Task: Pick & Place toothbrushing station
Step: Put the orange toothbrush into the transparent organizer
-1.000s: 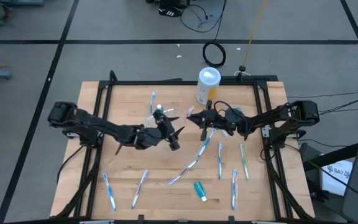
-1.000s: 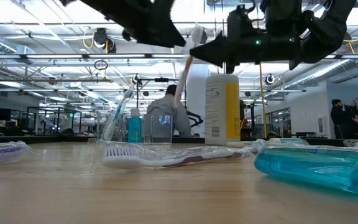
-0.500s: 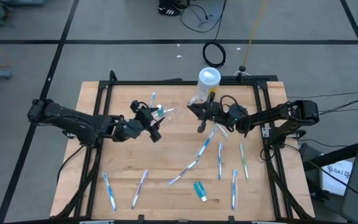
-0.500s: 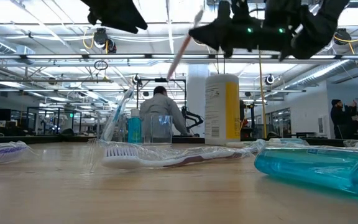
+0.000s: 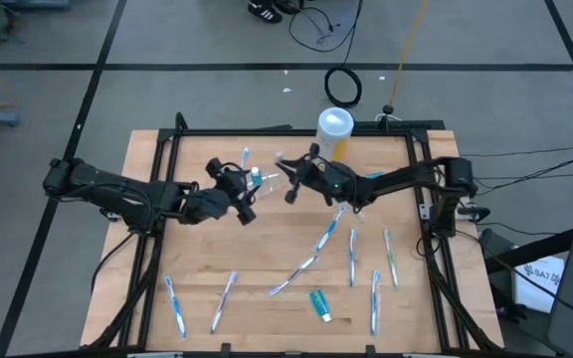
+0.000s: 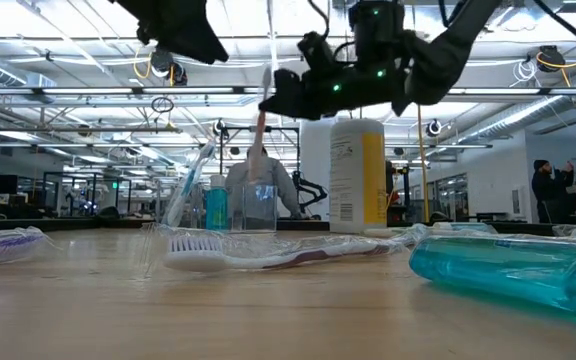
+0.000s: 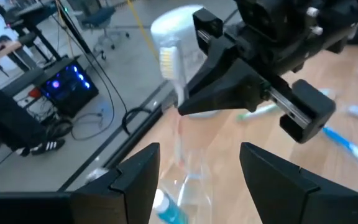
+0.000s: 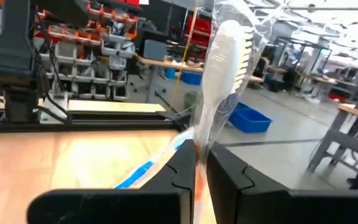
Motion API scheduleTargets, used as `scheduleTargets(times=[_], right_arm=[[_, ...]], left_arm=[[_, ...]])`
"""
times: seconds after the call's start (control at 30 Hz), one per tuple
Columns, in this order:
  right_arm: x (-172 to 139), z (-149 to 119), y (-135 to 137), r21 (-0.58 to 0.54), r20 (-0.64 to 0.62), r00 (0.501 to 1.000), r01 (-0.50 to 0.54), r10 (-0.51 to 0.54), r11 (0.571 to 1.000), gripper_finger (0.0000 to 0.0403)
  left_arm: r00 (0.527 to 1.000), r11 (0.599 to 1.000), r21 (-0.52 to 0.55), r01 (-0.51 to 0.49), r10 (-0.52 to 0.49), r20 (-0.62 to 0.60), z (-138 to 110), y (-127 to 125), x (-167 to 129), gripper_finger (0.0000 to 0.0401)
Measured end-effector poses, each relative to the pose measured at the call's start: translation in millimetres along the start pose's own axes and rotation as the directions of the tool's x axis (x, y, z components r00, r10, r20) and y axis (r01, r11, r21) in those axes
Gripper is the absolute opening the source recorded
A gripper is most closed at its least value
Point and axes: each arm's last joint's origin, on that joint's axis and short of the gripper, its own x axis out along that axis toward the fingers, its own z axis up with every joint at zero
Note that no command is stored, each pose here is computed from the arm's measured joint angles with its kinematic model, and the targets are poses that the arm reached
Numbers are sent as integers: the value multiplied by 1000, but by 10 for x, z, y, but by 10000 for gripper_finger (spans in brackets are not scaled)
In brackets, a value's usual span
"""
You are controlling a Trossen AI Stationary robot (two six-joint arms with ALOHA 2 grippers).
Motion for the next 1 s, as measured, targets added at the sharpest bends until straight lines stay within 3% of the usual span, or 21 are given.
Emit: scheduleTargets(times=[0.33,0.5,0.63,0.83,1.0], right_arm=[[74,-308,-31,50,-108,994,13,-8,999,15],[76,-413,-81,43,-201,980,17,-8,999,22],[73,-459,-104,58,-244,970,23,-8,998,57],[66,-454,-103,45,-254,967,16,-4,999,125],[39,-300,-144,35,-225,974,18,-10,999,163]], left_arm=[[998,1000,-20,-14,13,-56,-64,33,19,230],[995,998,-33,59,-61,-76,-73,12,18,230],[985,989,-74,125,-133,-110,-99,-6,13,230],[970,972,-187,139,-172,-172,-160,-12,-3,230],[930,950,-301,85,-185,-318,-330,-49,-87,230]])
